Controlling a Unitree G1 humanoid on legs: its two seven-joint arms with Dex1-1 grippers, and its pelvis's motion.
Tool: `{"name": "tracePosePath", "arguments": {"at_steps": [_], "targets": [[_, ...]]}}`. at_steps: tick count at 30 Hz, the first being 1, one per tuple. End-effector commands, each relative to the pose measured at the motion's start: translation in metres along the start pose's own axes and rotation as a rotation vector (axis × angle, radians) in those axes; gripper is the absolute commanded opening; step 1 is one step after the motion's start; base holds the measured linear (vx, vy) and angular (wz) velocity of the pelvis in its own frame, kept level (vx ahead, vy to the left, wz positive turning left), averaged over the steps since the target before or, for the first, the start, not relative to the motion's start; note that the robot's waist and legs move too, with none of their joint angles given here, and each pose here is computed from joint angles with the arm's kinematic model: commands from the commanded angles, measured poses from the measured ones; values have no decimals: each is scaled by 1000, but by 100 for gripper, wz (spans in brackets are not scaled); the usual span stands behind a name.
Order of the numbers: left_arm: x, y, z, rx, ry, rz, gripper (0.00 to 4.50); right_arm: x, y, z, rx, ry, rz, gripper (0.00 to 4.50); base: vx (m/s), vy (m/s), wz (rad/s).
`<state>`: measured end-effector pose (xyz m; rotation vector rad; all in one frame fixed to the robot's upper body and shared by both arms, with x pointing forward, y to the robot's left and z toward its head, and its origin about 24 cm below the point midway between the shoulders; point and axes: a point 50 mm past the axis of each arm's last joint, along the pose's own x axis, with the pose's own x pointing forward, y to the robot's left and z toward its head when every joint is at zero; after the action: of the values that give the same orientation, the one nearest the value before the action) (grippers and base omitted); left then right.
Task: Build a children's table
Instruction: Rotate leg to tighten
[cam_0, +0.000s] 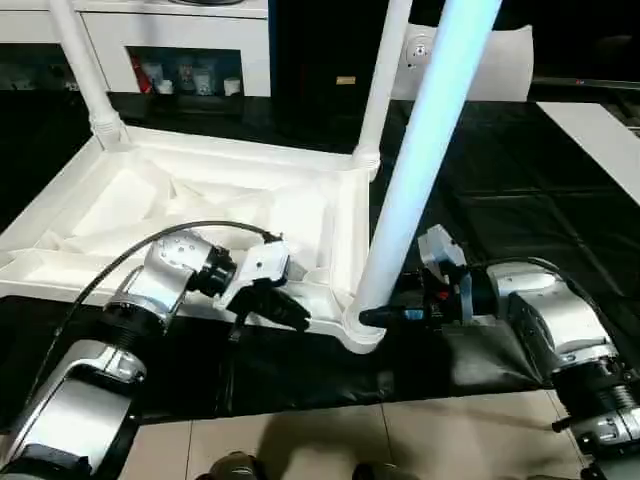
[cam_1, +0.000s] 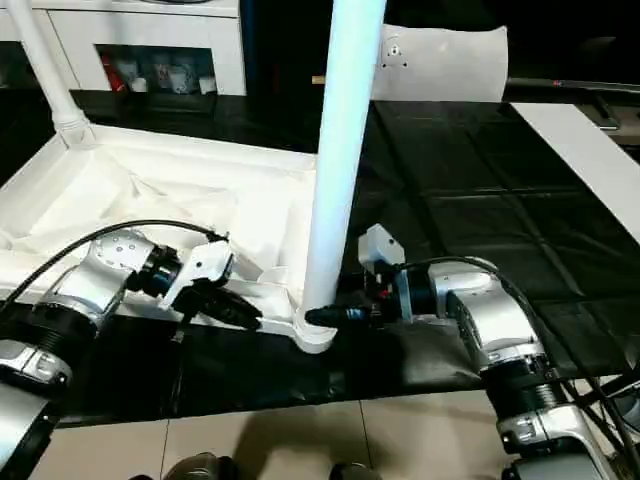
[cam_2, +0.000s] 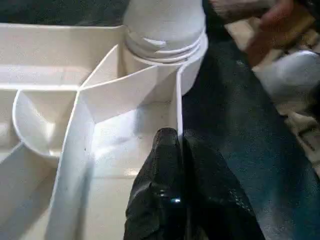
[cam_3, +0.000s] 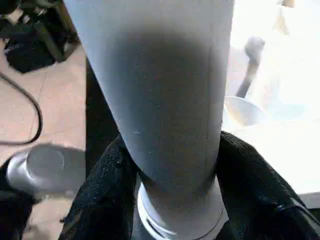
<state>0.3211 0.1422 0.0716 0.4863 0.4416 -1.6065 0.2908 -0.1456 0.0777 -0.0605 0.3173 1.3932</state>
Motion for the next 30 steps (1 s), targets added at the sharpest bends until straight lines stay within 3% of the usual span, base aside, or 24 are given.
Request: {"name": "tracePosePath", "arguments": {"at_steps": [1, 6, 10, 16, 17, 20, 23, 30], "targets": [[10, 9, 11, -13, -28, 95, 0, 11, 1, 1, 33, -43, -63, 195, 0, 0, 0], [32, 19, 28, -122, -148, 275, 0, 43, -4, -4, 107, -83, -342, 194, 0, 0, 0], [43, 23, 36, -172, -179, 349, 0, 59, -5, 0, 155, -112, -431, 192, 0, 0, 0], [65, 36, 61, -272, -239, 562, 0, 101, -4, 23, 264, -188, -610, 192, 0, 0, 0], [66, 36, 63, -276, -243, 567, 0, 102, -3, 26, 262, -204, -606, 192, 0, 0, 0], [66, 35, 64, -264, -238, 565, 0, 102, -3, 29, 238, -220, -611, 262, 0, 0, 0], [62, 32, 58, -237, -221, 540, 0, 95, -4, 23, 216, -206, -624, 285, 0, 0, 0], [43, 20, 39, -158, -198, 435, 0, 59, -3, 15, 127, -210, -559, 355, 0, 0, 0]]}}
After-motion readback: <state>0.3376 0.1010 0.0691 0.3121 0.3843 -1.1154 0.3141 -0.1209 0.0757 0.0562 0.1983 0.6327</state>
